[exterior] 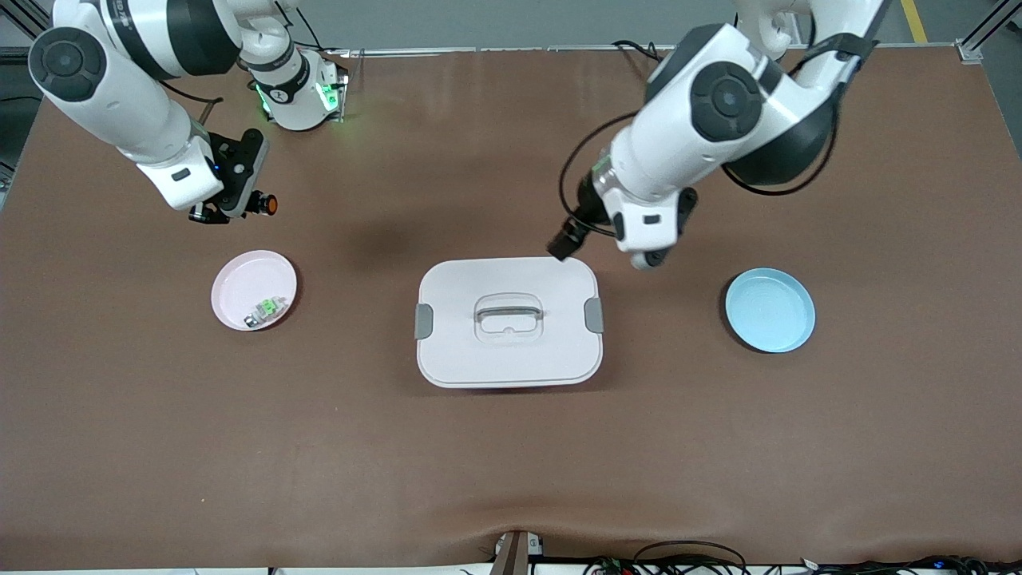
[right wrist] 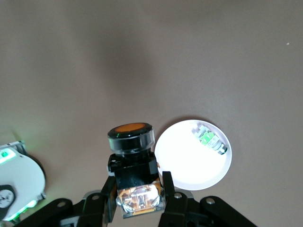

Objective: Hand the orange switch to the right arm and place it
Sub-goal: 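Carry the switch with the right gripper over the white plate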

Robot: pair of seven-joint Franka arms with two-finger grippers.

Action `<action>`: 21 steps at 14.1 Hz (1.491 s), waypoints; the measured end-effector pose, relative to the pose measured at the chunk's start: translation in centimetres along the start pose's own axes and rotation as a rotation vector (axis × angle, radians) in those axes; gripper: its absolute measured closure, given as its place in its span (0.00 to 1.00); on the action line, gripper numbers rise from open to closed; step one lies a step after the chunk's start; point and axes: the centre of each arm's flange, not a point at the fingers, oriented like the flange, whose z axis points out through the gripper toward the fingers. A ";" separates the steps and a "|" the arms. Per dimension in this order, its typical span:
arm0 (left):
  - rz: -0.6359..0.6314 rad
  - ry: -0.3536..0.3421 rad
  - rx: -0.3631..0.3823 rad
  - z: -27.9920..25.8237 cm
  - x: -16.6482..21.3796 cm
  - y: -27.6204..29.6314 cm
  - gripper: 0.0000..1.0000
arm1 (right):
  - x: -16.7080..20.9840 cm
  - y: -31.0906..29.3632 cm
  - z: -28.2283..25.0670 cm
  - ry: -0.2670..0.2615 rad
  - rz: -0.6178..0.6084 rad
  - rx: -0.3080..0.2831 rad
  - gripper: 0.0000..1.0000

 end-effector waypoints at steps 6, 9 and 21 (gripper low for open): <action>0.002 0.132 -0.015 -3.3 9.1 -1.0 0.00 | -1.6 0.5 5.4 0.019 -0.088 -0.056 0.59; 0.049 0.160 -0.002 -5.3 15.6 -3.6 0.00 | -4.5 1.0 9.0 0.036 -0.111 -0.099 0.59; 0.671 0.221 0.098 -10.4 27.2 -13.6 0.00 | -13.5 5.2 22.4 0.047 -0.127 -0.197 0.59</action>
